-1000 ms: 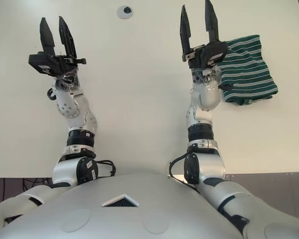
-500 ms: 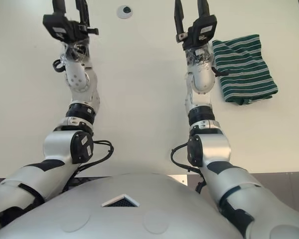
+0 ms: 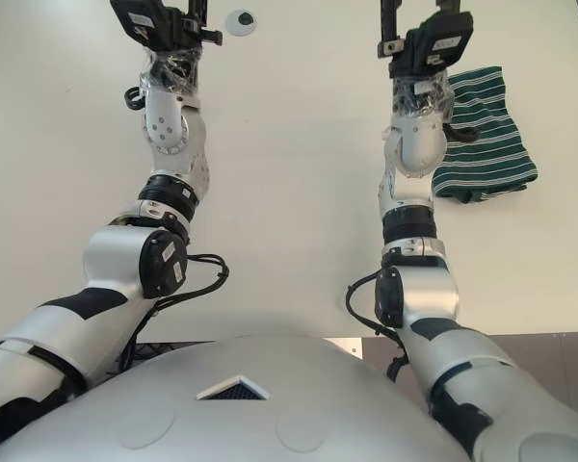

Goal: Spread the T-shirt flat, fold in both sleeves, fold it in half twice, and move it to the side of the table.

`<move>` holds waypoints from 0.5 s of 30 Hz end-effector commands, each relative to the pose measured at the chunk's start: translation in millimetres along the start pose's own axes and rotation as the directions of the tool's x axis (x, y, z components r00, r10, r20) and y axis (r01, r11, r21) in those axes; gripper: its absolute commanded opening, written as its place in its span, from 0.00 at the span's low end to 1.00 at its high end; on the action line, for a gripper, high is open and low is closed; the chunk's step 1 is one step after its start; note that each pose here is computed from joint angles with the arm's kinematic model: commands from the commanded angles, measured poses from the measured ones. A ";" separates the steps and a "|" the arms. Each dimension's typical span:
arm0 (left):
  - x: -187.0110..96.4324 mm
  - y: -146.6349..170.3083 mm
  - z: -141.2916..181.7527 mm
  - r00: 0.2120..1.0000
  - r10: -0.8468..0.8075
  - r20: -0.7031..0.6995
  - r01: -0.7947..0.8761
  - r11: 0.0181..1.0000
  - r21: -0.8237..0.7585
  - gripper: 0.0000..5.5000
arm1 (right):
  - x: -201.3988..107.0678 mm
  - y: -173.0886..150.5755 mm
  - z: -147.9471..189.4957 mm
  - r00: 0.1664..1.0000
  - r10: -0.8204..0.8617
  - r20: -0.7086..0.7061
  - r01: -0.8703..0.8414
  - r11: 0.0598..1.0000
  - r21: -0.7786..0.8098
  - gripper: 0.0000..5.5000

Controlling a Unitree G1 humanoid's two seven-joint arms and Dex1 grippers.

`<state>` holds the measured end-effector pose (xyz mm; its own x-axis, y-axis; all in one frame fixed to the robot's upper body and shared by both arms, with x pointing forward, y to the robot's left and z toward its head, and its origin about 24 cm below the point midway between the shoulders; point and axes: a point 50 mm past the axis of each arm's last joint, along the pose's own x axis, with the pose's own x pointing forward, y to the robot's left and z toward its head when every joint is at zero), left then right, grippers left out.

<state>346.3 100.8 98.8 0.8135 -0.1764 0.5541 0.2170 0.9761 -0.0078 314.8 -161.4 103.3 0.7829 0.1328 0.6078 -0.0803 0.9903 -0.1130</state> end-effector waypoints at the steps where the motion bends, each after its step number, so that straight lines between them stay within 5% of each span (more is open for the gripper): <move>1: -17.6 -12.4 -4.2 0.998 -0.059 0.011 0.059 0.998 -0.026 0.37 | -24.7 -8.2 6.8 1.000 -0.015 0.002 0.015 1.000 0.012 0.45; 8: -77.5 -32.5 -0.2 0.984 -0.167 0.061 0.169 0.985 -0.035 0.37 | -115.6 -2.1 42.8 0.996 -0.076 -0.046 0.079 0.993 0.085 0.45; 15: -125.0 -27.9 25.7 0.984 -0.166 0.057 0.169 0.985 -0.047 0.37 | -143.3 18.0 83.7 1.000 -0.019 -0.006 0.020 0.998 0.065 0.45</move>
<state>238.8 102.3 55.5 0.7239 -0.3164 0.6131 0.3513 0.9339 0.0671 161.0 -163.8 82.3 0.7797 0.1013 0.6179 -0.0980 0.9944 -0.0394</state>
